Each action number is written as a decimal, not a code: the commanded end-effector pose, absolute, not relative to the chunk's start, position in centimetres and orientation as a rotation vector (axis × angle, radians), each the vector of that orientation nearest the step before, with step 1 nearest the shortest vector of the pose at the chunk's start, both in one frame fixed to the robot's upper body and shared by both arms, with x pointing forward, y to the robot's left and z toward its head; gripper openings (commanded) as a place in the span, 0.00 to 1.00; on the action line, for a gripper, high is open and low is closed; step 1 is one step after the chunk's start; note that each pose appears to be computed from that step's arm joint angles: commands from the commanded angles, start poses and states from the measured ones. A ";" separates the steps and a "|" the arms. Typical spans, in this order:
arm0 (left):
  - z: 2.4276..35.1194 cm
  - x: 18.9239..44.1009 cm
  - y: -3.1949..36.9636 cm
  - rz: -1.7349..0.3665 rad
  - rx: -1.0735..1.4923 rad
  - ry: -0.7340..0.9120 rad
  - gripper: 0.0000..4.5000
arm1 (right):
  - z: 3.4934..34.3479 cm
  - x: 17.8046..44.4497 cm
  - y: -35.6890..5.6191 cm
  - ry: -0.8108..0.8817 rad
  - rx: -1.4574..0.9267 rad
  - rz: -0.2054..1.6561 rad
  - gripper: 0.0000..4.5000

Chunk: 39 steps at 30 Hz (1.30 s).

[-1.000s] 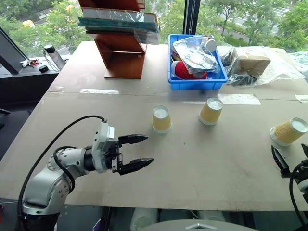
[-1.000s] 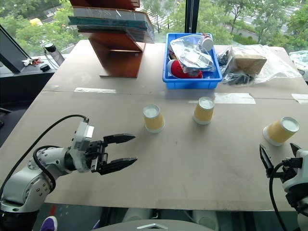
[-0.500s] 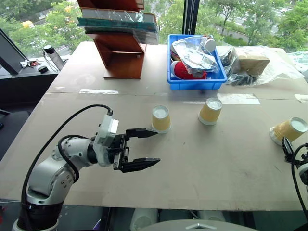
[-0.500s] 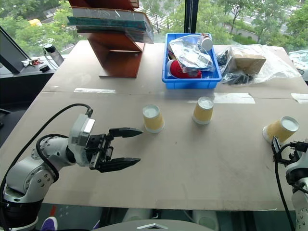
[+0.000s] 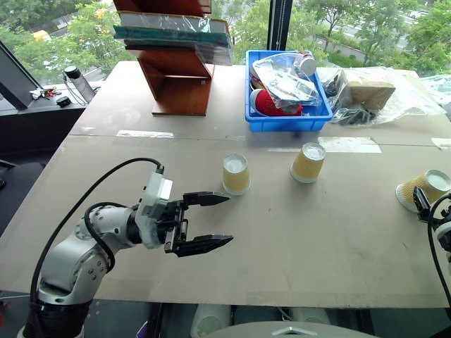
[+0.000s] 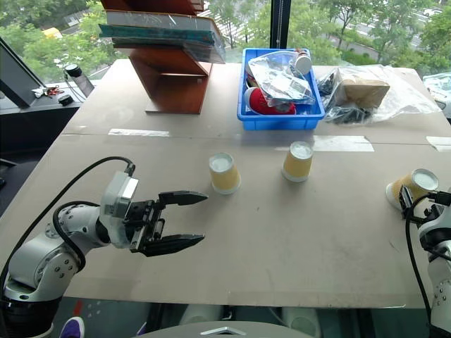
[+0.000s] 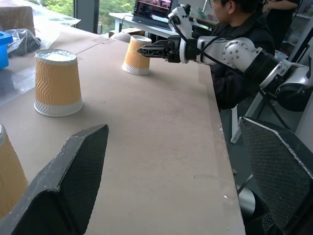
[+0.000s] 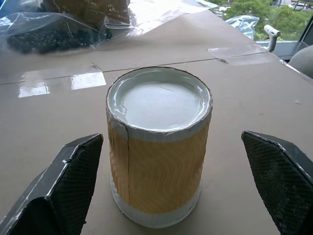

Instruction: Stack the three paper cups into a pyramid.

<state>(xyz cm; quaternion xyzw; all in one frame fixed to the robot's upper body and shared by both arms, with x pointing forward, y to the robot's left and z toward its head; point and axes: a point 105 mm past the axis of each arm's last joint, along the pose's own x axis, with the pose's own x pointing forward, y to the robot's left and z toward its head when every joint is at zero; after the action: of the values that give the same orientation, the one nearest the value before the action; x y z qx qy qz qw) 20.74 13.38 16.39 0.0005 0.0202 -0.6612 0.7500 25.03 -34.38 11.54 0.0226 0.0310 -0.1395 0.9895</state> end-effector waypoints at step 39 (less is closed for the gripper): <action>15.0 20.5 16.9 -1.299 -0.014 0.014 1.00 | 17.9 21.8 -12.0 0.053 -0.213 0.930 0.53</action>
<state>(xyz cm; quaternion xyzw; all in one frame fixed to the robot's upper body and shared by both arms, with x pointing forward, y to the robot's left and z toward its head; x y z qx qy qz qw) 20.85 16.78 14.06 0.0047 0.0311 -0.6037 0.7966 22.58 -14.14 17.43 -0.0709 0.0434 0.4034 0.9112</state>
